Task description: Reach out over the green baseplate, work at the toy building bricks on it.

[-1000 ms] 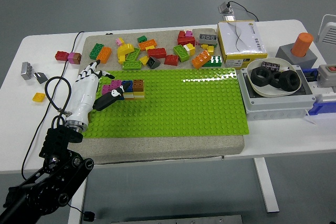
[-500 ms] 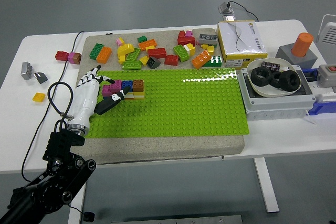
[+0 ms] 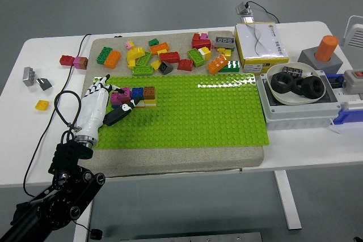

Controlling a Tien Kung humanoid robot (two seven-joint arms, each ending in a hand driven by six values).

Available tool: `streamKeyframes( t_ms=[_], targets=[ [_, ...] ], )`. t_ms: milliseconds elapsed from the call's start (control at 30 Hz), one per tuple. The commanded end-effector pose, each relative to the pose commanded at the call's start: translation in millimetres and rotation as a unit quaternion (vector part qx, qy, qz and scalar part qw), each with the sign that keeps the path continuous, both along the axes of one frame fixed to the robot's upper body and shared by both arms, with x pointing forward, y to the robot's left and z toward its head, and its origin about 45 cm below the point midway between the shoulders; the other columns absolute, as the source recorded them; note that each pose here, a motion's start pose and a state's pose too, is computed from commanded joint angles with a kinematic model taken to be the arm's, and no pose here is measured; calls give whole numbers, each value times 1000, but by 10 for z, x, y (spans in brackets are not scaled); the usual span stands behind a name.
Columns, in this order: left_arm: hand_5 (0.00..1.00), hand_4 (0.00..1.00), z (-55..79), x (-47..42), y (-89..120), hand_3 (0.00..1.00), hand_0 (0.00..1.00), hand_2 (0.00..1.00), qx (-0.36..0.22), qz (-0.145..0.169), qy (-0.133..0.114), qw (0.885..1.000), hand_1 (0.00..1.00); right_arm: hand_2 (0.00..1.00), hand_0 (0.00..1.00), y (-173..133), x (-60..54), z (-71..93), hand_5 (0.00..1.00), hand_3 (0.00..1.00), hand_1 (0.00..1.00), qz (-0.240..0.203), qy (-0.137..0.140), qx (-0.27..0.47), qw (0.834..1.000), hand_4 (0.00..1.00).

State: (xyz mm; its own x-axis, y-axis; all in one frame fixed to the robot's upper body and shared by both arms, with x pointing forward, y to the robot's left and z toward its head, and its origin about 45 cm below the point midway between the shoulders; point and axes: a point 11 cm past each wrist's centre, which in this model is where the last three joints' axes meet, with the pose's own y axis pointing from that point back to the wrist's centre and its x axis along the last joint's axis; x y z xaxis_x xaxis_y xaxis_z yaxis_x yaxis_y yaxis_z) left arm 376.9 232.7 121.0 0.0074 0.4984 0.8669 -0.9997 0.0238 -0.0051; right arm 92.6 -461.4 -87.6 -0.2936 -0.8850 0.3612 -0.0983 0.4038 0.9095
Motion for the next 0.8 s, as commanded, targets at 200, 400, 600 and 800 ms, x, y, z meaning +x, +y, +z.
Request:
streamKeyframes(
  t_ms=[200,400,600,800],
  targets=[
    [998,998,-28,-5,-33,599,998,998,0,-4,5,1000,995,617,591,12,6,-4,729,645,558,-1,-1,1,1000,635],
    [998,998,-36,-1,-63,601,998,998,1,-9,8,1000,990,617,591,19,5,-7,730,645,556,-1,-1,2,1000,635],
    [998,998,-41,-2,-71,601,998,998,3,-11,9,1000,990,617,591,22,6,-8,730,645,556,-1,-2,3,1000,635],
    [998,998,39,21,-51,601,998,998,-2,-7,-3,1000,988,617,592,22,-4,-10,729,645,556,-1,0,3,1000,635]
  ],
)
